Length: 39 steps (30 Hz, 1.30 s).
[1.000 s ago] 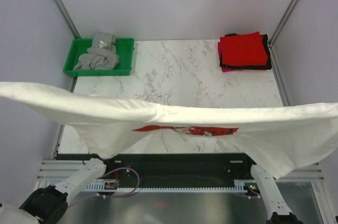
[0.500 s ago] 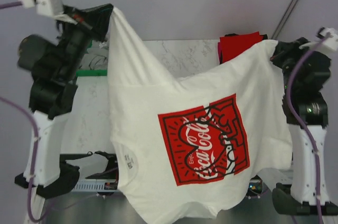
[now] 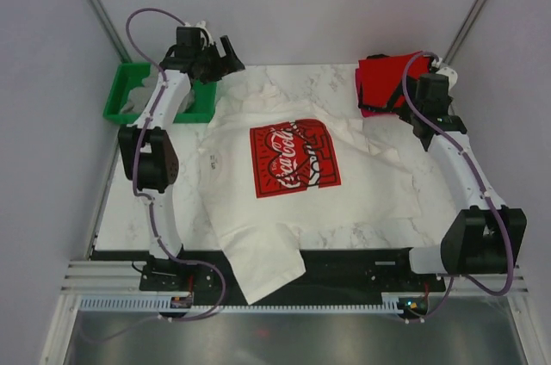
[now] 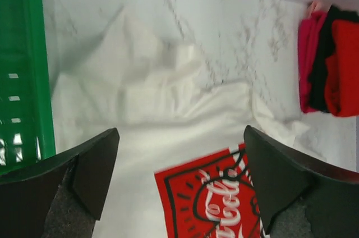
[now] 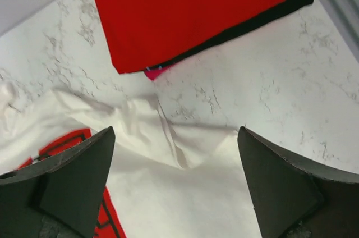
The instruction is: Fold and stack the t-shirts
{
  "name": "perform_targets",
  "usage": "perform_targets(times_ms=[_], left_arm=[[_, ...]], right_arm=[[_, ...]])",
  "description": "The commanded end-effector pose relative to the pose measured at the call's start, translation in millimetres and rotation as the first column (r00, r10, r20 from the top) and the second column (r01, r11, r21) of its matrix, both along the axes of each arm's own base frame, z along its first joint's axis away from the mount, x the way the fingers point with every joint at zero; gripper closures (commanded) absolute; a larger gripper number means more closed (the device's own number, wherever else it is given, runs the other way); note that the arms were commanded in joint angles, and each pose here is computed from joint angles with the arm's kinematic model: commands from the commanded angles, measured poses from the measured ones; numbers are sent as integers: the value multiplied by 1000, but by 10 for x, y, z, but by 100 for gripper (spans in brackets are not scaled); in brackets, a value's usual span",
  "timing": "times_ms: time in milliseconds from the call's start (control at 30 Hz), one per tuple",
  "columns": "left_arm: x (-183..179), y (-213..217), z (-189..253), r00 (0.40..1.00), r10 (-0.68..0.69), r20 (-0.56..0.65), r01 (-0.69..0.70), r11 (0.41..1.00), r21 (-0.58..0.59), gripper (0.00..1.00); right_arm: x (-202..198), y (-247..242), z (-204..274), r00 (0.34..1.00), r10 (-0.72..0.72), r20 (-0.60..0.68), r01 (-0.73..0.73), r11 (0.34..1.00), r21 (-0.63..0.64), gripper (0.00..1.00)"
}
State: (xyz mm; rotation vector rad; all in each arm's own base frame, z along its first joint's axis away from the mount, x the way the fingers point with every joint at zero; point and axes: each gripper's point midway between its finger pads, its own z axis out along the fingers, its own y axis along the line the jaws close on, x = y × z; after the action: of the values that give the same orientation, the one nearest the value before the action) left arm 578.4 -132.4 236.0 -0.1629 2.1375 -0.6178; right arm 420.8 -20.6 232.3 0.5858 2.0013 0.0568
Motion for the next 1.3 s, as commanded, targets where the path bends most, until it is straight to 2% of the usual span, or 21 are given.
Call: perform_targets(times_ms=[0,67,100,133,167,200,233,267,300,333,500,600,733,833,867,1100,1267], left_arm=[[-368,-183,486,995,-77,58,79,996,-35,0],[-544,-160,286,997,-76,10,76,997,-6,0],[-705,-144,522,996,-75,55,76,997,-6,0],[-815,-172,531,995,-85,59,85,996,8,0],[-962,-114,348,998,-57,18,56,998,35,1],[-1150,-89,534,997,-47,55,45,998,37,1],[-1293,-108,522,998,-43,49,42,999,33,1],[-1467,-68,219,999,-26,-19,26,999,47,2],[-1658,-40,343,1000,-12,11,12,999,36,2],[-1853,-56,-5,998,-8,-67,10,999,34,2],[-2488,-117,-639,986,-1,-166,4,1000,18,4],[-2833,-161,-1255,962,5,-272,3,1000,28,4],[-2839,-126,-1622,940,44,-340,-27,998,53,5],[-2660,-147,-1786,929,56,-367,-23,995,94,5],[-2646,-116,-1974,906,74,-416,-23,991,128,6],[-2021,167,-2090,880,192,-435,-105,971,216,7],[-1572,135,-1870,894,168,-416,-92,976,197,8]], right_arm=[[-134,26,143,997,20,73,-19,1000,-7,2],[-275,94,9,998,42,56,-44,999,23,2],[-370,161,90,995,54,89,-58,997,47,2],[-418,280,85,991,84,102,-90,994,64,3],[-510,373,-83,991,114,76,-120,989,88,3],[-588,508,-58,985,142,95,-152,982,111,4],[-639,596,-110,982,164,90,-174,977,122,5],[-721,698,-279,980,192,59,-198,971,136,5],[-790,903,-339,969,242,51,-247,958,146,5],[-832,995,-434,963,267,30,-268,952,149,6],[-1042,1371,-1085,921,355,-164,-332,931,149,6],[-1060,1451,-1406,891,368,-267,-339,929,147,5],[-902,1458,-1583,877,348,-332,-332,937,106,4],[-752,1461,-1686,867,335,-369,-332,940,74,3],[-737,1454,-1824,850,330,-409,-335,940,63,3],[-371,1514,-2186,805,317,-501,-335,941,56,2],[142,1535,-2077,831,315,-458,-320,945,70,2]])
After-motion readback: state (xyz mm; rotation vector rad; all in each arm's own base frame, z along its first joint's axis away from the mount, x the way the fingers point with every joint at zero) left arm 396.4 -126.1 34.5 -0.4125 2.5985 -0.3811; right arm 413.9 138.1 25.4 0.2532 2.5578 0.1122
